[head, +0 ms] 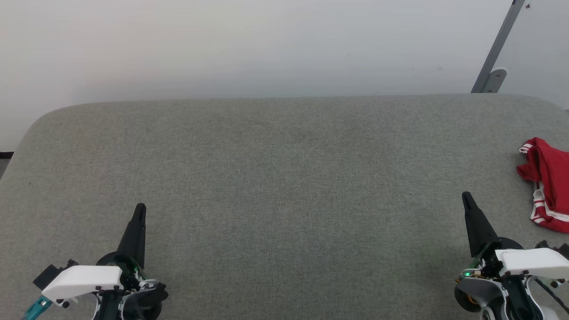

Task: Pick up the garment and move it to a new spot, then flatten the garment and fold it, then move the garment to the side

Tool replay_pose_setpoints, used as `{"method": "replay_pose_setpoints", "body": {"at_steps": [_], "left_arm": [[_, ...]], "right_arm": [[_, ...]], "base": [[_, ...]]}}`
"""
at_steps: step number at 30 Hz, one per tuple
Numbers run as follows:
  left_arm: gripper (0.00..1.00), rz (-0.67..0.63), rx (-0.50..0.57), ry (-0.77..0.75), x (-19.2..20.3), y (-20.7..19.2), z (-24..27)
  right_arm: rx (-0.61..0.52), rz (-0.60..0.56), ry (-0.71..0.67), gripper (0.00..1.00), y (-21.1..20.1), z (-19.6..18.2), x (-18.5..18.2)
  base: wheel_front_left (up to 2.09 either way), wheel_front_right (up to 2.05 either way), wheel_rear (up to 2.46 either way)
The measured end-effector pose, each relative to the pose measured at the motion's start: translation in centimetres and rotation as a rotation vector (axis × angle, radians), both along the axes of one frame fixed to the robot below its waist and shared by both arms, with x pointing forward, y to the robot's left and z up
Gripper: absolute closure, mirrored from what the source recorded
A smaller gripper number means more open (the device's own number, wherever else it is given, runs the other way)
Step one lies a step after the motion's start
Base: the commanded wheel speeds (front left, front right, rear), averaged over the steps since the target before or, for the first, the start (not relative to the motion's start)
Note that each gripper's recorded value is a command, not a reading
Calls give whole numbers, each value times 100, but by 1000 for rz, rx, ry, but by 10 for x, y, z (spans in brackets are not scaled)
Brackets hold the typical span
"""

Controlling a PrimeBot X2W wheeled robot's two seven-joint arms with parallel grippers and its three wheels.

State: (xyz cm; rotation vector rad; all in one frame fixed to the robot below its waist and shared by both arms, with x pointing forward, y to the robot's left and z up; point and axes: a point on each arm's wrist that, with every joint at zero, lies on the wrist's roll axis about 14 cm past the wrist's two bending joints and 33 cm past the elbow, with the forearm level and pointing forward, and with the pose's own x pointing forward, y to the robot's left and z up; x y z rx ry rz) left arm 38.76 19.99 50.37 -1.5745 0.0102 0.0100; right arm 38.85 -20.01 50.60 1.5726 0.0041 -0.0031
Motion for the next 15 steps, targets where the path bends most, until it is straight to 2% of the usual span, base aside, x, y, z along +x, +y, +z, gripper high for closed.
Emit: {"method": "replay_pose_setpoints", "body": {"at_steps": [15], "left_arm": [[100, 0, -1, 0, 0, 0, 0]], "right_arm": [[0, 0, 0, 100, 0, 0, 0]], "base": [[0, 0, 0]]}}
